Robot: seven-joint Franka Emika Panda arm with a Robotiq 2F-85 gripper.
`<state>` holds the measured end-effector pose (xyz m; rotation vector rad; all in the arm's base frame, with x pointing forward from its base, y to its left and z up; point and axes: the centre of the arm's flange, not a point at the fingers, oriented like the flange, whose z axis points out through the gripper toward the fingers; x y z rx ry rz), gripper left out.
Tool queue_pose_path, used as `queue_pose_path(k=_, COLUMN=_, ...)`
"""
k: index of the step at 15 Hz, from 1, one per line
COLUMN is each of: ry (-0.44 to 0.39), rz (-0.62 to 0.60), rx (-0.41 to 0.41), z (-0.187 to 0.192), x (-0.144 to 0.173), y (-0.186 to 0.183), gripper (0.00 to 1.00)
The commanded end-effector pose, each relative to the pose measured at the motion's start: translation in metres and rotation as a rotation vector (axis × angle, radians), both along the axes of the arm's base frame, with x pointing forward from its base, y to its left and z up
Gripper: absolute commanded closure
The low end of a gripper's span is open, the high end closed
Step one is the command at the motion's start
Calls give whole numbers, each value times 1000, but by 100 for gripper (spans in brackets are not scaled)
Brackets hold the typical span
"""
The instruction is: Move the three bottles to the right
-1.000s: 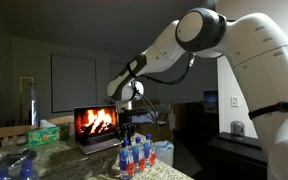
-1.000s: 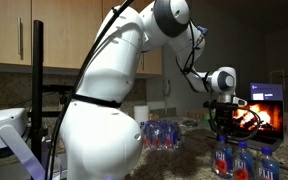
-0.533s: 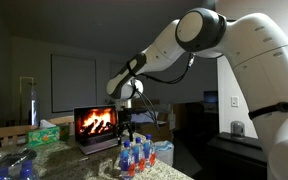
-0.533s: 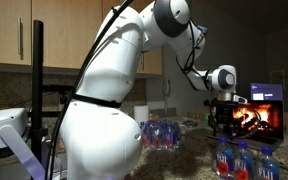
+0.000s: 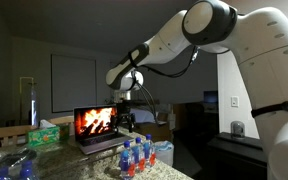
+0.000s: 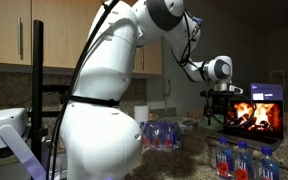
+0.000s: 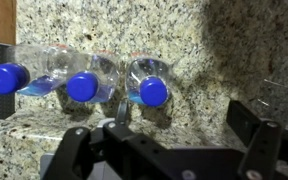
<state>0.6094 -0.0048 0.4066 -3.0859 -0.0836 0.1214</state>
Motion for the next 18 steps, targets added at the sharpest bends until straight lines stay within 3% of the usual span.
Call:
queue_pose_path(k=1, ry=-44, rz=50, rx=13, z=62, x=-58, y=20, gripper=0)
queue_pose_path(k=5, ry=-41, rz=57, rx=5, z=97, x=-126, y=60, gripper=0)
queue_pose_path(k=9, ry=-32, rz=-12, rx=17, z=74, x=-203, y=89, gripper=0)
queue_pose_path(k=11, ry=-65, rz=-113, rx=30, z=60, x=-239, y=96, gripper=0)
queue_pose_path(k=13, ry=-57, rz=-180, rx=59, z=39, x=-249, y=95, gripper=0)
queue_pose_path(k=14, ry=-34, rz=-113, rx=29, z=61, x=-212, y=96, gripper=0)
queue_pose_path(k=18, ry=-38, rz=-148, rx=40, z=41, x=-237, y=92, gripper=0)
